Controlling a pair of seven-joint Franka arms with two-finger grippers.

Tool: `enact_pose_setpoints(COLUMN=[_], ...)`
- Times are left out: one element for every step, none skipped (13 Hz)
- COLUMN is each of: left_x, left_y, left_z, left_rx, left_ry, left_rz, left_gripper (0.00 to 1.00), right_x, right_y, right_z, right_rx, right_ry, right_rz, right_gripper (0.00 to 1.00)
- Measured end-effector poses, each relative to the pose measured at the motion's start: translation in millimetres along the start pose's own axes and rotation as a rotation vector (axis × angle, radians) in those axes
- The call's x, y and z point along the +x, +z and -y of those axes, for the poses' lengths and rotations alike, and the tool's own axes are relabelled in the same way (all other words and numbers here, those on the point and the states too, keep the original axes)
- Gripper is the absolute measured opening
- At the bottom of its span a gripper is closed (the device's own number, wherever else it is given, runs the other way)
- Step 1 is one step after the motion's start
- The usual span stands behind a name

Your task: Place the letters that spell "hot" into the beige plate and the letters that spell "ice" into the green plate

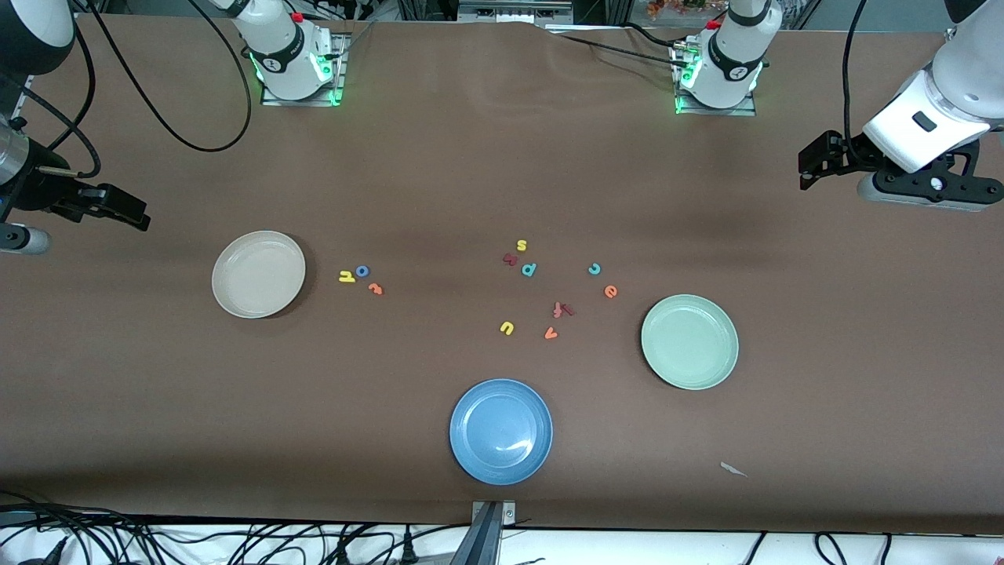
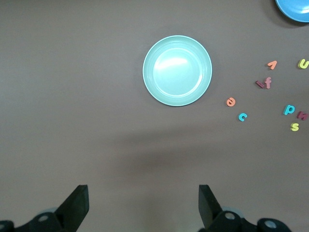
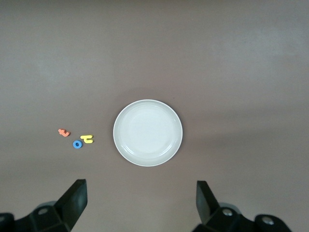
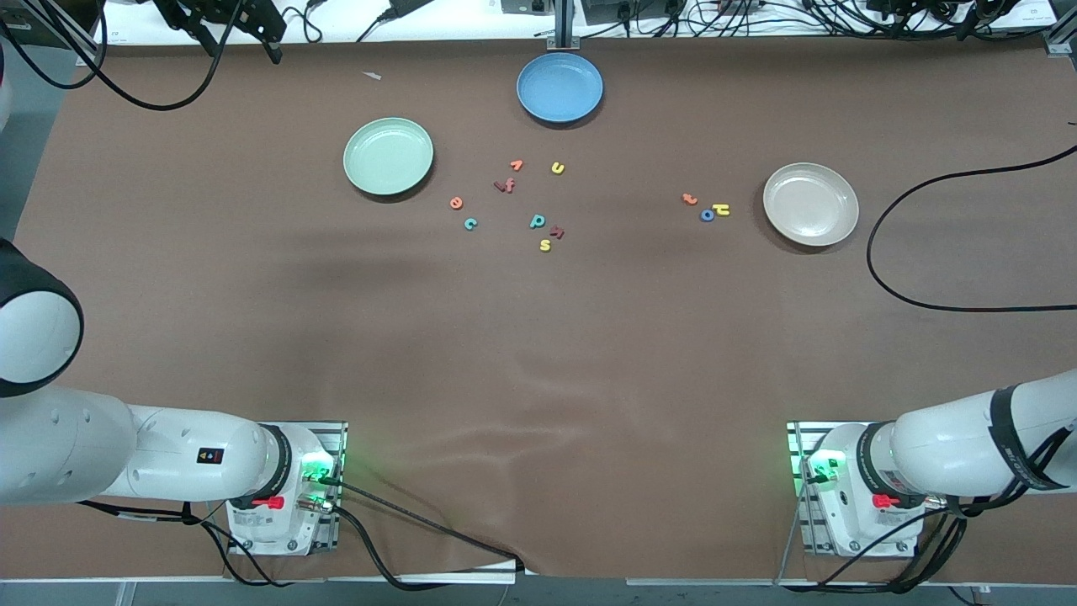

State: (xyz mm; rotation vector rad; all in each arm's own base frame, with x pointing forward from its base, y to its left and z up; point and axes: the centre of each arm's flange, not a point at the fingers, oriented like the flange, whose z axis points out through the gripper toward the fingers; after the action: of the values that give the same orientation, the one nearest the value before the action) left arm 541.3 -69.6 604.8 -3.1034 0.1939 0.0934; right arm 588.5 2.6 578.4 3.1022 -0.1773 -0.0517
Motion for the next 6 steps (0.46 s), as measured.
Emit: enact_pose_setpoints(left_x=[0.1,0.1,0.1,0.1,0.1,0.1], left_y=[0.1,0.2,0.2,0.2,0.2,0.2], left_z=[0.0,-0.3,-0.8,-1.4,-1.7,-1.7], left_rx=[0.000,0.000,0.000,0.000,0.000,0.000], left_ry=[0.000,0.001,0.001,0.003,0.003,0.003], left_rz=[0.000,0.000,0.000,0.000,0.000,0.000], left_gripper=[1.00,1.00,1.00,1.00,1.00,1.00], right_x=[0.0,-0.1,-0.1,0.0,0.1,0.1], right_y=[-0.1,-0.1,-0.3,-1.1,-2.1,-3.0], right_z=[0.1,0.3,0.3,0.3,0.3,0.3], right_rx=[0.000,0.000,0.000,0.000,0.001,0.001], right_ry=[0.000,0.000,0.000,0.000,0.000,0.000], right_rz=[0.000,0.000,0.000,-0.002,-0.004,-0.006], right_gripper=[1.00,1.00,1.00,1.00,1.00,1.00])
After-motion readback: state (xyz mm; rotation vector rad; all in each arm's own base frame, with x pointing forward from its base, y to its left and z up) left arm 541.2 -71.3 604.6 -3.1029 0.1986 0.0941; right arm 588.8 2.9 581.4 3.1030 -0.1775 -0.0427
